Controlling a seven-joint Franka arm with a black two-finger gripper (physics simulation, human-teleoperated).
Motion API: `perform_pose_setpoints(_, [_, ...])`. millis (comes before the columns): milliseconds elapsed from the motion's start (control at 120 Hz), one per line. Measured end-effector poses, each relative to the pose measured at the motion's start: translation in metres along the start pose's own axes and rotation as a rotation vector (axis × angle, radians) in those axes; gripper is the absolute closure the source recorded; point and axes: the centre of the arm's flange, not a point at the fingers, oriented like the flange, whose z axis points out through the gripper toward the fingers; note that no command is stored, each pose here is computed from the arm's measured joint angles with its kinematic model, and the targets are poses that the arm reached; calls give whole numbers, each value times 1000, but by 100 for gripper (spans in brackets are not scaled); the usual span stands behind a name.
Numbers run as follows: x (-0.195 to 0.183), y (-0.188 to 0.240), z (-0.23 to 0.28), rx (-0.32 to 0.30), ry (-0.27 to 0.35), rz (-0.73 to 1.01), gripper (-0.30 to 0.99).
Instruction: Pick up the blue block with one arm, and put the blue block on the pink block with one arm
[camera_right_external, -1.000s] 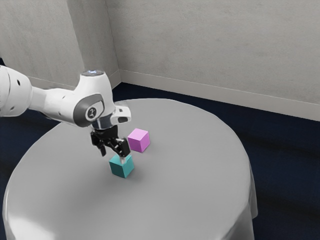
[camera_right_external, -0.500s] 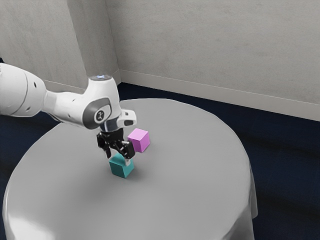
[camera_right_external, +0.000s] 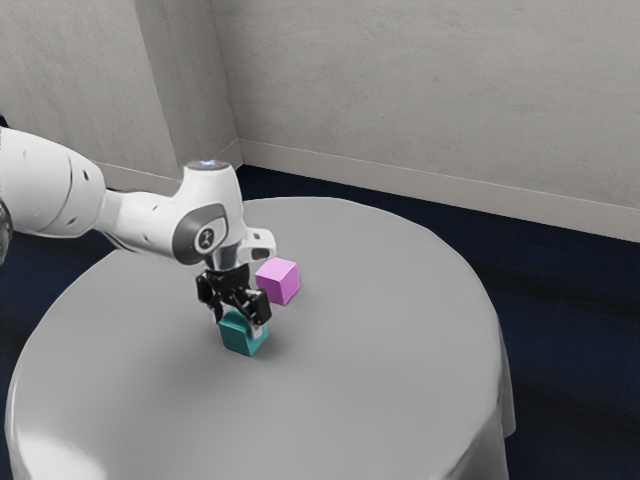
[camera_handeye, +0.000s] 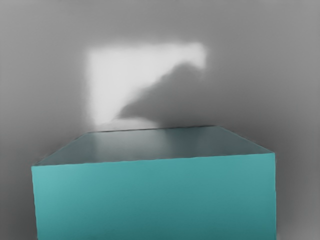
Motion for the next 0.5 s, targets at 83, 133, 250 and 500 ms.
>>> perform_pose_setpoints(83, [5, 0, 1, 2, 3, 2, 0])
perform_pose_setpoints(133, [6, 1, 4, 2, -2, 4, 0])
perform_pose_setpoints(250, [6, 2, 8, 2, -9, 8, 0])
perform_pose_setpoints(500, [6, 3, 14, -1, -17, 10, 17])
